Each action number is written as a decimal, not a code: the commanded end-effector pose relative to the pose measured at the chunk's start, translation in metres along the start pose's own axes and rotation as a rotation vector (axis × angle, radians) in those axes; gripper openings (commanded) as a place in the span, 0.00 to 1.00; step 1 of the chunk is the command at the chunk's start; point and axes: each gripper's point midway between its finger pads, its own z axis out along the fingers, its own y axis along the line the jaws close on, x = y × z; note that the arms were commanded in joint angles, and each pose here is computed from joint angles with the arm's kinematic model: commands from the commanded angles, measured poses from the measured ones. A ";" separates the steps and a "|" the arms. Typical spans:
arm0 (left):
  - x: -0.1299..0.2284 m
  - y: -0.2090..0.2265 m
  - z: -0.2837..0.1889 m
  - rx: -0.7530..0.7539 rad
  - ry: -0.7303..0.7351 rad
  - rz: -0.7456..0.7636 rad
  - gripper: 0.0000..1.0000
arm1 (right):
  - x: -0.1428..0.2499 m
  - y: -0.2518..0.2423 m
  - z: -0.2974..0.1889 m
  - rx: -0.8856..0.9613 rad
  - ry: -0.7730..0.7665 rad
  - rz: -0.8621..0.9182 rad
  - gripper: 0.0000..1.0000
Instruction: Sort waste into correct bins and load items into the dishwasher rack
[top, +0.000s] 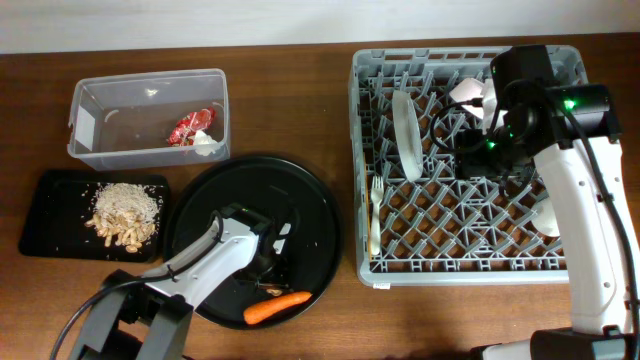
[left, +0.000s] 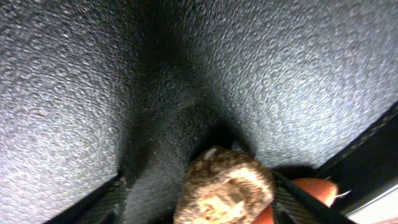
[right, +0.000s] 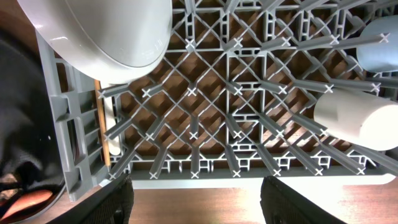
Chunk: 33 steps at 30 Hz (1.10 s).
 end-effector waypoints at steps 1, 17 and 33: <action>0.000 0.002 0.005 -0.013 0.008 0.006 0.49 | 0.000 0.000 0.001 -0.004 0.004 0.005 0.68; -0.073 0.076 -0.079 -0.072 -0.184 -0.269 0.05 | 0.000 0.000 0.001 -0.004 0.006 0.005 0.68; -0.055 0.294 -0.123 -0.071 -0.447 -0.959 0.28 | 0.001 -0.001 0.001 -0.004 0.008 0.005 0.68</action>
